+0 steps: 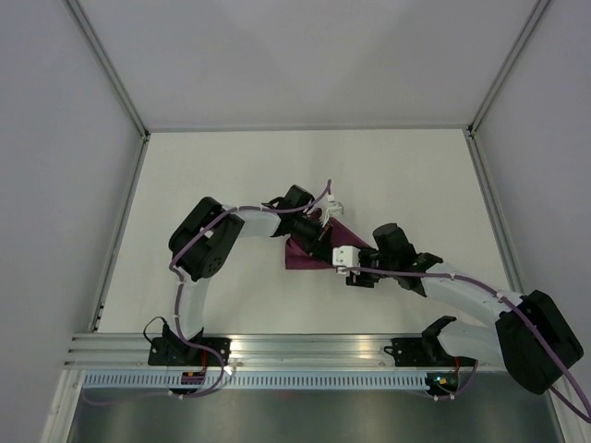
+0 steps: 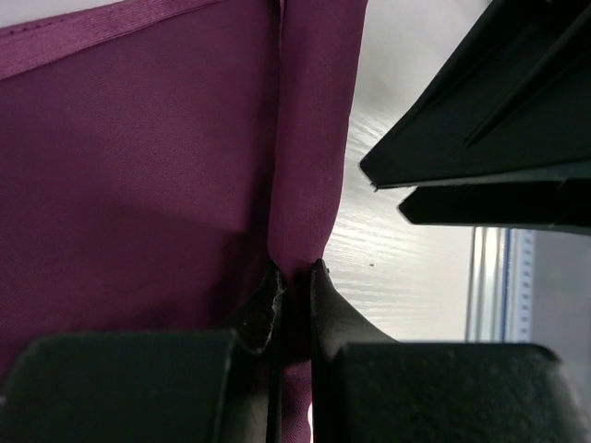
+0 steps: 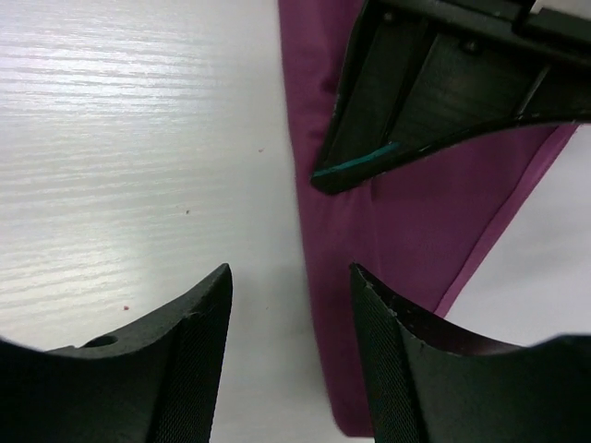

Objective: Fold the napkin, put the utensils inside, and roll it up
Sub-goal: Roll the napkin at the center of the board.

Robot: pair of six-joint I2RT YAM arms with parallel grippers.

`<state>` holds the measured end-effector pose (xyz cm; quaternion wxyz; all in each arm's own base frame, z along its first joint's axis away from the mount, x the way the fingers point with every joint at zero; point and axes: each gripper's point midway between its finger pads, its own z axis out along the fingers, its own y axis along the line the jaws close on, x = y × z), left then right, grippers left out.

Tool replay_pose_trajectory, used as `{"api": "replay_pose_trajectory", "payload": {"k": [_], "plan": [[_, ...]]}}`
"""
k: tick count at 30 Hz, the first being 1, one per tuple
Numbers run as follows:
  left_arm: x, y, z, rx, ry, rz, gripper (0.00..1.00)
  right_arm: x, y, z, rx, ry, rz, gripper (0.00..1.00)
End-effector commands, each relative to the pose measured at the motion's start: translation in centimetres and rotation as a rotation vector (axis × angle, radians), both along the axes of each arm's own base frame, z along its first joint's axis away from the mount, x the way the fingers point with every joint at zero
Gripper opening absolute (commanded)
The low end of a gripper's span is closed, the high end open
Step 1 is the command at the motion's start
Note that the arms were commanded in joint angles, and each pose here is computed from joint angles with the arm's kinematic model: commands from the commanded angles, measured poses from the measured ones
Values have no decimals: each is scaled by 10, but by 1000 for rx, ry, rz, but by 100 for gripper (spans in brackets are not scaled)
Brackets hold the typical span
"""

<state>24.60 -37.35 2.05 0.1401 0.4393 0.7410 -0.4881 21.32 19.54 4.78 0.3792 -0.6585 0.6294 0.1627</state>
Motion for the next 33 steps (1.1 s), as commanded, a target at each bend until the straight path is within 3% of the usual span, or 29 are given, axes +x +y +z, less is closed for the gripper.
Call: {"api": "replay_pose_trajectory", "payload": {"k": [1,15,26,30,33], "plan": [[-40,32,-54,208,249,21,2,27,10,12,-10,-159,-20,60],[-29,27,-50,214,294,69,4,6,26,-18,-108,-60,55,48],[-21,23,-39,190,249,68,22,-6,23,-39,-177,62,80,39],[-15,18,-29,167,213,75,34,-11,18,-44,-211,105,87,22],[-9,15,-18,144,186,86,38,-15,16,-46,-229,158,96,16]]}}
